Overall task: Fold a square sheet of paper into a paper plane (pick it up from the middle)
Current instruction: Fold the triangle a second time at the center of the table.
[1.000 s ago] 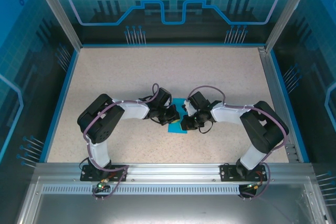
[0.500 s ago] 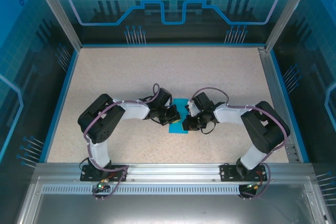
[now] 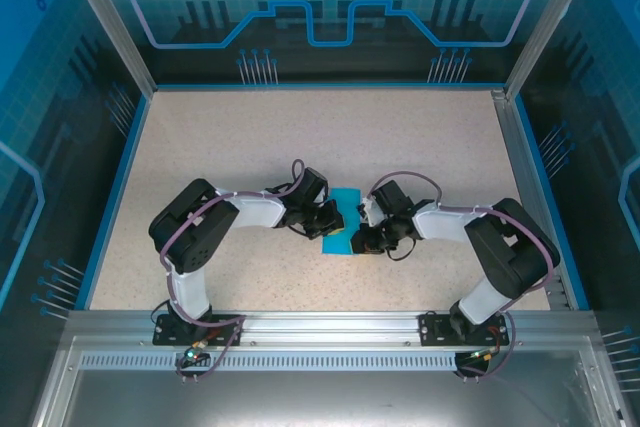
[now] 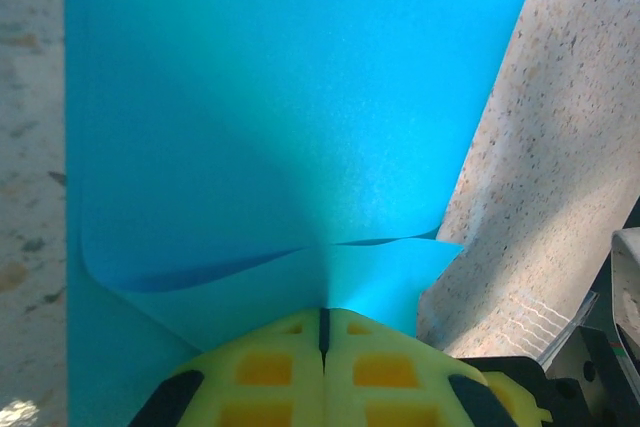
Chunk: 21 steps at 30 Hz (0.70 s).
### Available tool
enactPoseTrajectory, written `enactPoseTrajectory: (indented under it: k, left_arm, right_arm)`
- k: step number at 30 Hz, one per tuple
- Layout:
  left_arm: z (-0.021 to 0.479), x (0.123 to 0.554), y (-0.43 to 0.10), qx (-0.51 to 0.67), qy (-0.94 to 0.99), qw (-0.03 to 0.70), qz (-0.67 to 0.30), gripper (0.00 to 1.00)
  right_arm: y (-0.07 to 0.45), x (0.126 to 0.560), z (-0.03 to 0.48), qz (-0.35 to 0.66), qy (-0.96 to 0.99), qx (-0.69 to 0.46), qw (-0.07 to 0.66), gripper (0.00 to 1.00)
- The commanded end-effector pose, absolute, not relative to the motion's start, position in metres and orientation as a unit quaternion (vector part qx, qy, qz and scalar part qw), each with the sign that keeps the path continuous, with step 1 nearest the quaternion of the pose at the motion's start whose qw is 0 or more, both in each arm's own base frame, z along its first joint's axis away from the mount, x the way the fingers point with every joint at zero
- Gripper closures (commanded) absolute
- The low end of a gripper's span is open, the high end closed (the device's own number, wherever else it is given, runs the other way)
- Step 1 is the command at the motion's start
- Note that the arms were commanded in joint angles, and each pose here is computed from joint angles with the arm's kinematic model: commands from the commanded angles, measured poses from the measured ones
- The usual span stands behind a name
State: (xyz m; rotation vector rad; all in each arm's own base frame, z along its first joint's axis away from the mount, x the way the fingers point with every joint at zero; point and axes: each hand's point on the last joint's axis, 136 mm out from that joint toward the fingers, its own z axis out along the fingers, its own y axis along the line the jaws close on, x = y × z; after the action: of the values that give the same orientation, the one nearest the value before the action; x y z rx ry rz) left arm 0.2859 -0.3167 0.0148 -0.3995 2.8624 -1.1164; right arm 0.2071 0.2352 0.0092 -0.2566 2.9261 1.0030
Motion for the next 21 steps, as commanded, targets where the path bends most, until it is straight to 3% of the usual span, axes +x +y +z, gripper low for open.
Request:
enactPoseTrajectory:
  k: [1, 21]
  left_arm:
    - [-0.006, 0.278, -0.309, -0.138, 0.933, 0.008, -0.332, 1.0]
    - [-0.002, 0.28, -0.309, -0.135, 0.933, 0.012, -0.333, 1.0]
  right_arm:
    - [0.214, 0.186, -0.007, 0.305, 0.951, -0.038, -0.032, 0.88]
    - [0.206, 0.176, -0.007, 0.3, 0.953, -0.018, -0.046, 0.91]
